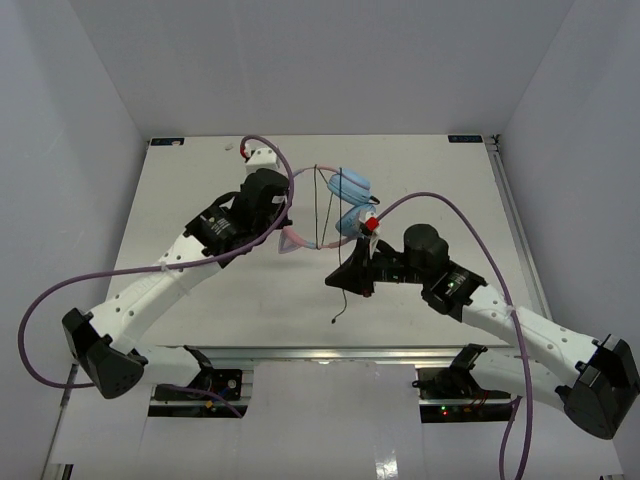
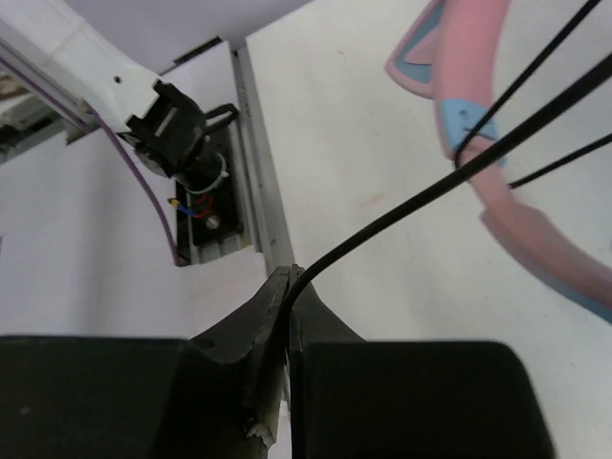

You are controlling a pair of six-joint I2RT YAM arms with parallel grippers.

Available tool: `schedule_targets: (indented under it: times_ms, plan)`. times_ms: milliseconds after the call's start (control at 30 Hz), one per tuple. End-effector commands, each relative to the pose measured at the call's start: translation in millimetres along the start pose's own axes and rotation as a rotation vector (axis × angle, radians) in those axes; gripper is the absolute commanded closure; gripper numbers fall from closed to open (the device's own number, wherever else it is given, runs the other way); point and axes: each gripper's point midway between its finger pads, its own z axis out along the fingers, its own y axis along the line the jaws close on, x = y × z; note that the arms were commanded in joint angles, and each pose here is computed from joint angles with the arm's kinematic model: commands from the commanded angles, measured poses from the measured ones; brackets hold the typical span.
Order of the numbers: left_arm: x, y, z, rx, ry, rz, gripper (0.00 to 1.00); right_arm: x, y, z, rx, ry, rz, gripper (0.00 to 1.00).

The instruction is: Wrap the headphones

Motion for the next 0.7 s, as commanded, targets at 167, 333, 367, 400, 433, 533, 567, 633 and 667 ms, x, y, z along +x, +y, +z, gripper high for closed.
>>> schedule_targets:
  times_ms: [167, 333, 367, 400, 433, 533, 567, 633, 667]
  plan:
    - [-79, -34, -60, 0.281, -0.24, -0.41, 1.0, -31, 29, 10, -0.108, -0.253, -0.085, 0.92]
    - [-92, -37, -100, 0.42, -0.265, -0.465, 1.0, -25, 12, 8, -0.016, -0.285, -0.116, 0.92]
    - [-94, -39, -110, 0.456, -0.268, -0.47, 1.0, -24, 8, 8, 0.001, -0.295, -0.118, 0.92]
    - [-97, -41, -119, 0.492, -0.271, -0.473, 1.0, -23, 5, 7, 0.018, -0.305, -0.12, 0.92]
    - [-98, -42, -126, 0.518, -0.27, -0.474, 1.0, -21, 2, 7, 0.031, -0.307, -0.123, 0.92]
    - [-97, -42, -139, 0.566, -0.268, -0.473, 1.0, -15, -8, 6, 0.078, -0.307, -0.136, 0.92]
    - [-94, -42, -141, 0.573, -0.259, -0.466, 1.0, -12, -11, 5, 0.094, -0.308, -0.136, 0.92]
    - [-90, -41, -145, 0.584, -0.252, -0.453, 1.0, -9, -15, 3, 0.116, -0.312, -0.138, 0.92]
    - [-88, -40, -145, 0.588, -0.248, -0.45, 1.0, -8, -16, 3, 0.122, -0.316, -0.138, 0.92]
